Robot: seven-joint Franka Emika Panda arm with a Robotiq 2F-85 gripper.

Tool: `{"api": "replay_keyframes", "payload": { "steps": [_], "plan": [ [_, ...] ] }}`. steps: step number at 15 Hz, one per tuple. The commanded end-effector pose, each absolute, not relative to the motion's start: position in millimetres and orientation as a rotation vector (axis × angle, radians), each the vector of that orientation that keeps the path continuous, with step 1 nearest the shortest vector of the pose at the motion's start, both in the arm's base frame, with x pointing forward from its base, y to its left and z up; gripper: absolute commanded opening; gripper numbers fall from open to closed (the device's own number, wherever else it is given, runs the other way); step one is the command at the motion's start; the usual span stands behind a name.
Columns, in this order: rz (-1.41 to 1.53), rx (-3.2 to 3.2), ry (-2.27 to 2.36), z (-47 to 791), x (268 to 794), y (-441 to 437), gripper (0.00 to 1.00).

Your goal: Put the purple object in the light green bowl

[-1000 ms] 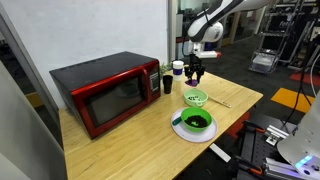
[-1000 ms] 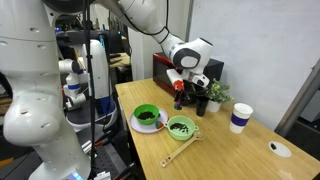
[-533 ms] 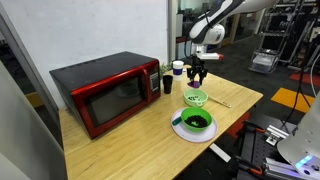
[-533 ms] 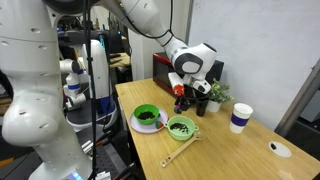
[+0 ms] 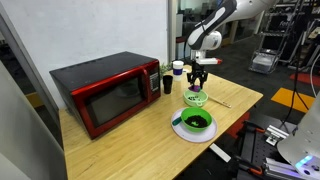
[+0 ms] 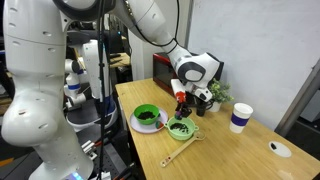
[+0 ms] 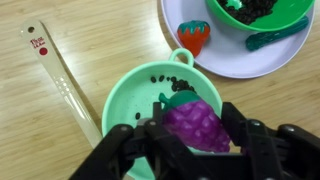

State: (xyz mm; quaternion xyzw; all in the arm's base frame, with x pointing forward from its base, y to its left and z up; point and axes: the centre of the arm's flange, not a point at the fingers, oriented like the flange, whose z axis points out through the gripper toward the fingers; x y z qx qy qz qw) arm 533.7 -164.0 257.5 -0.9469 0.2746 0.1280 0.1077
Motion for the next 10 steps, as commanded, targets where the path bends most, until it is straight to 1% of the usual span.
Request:
{"api": "replay_keyframes", "payload": {
  "steps": [1,10],
  "plan": [
    [0.361,-2.775,0.841,247.7,549.1,-174.0,0.36],
    [0.423,-2.792,0.838,213.3,578.9,-175.3,0.36]
  ]
}}
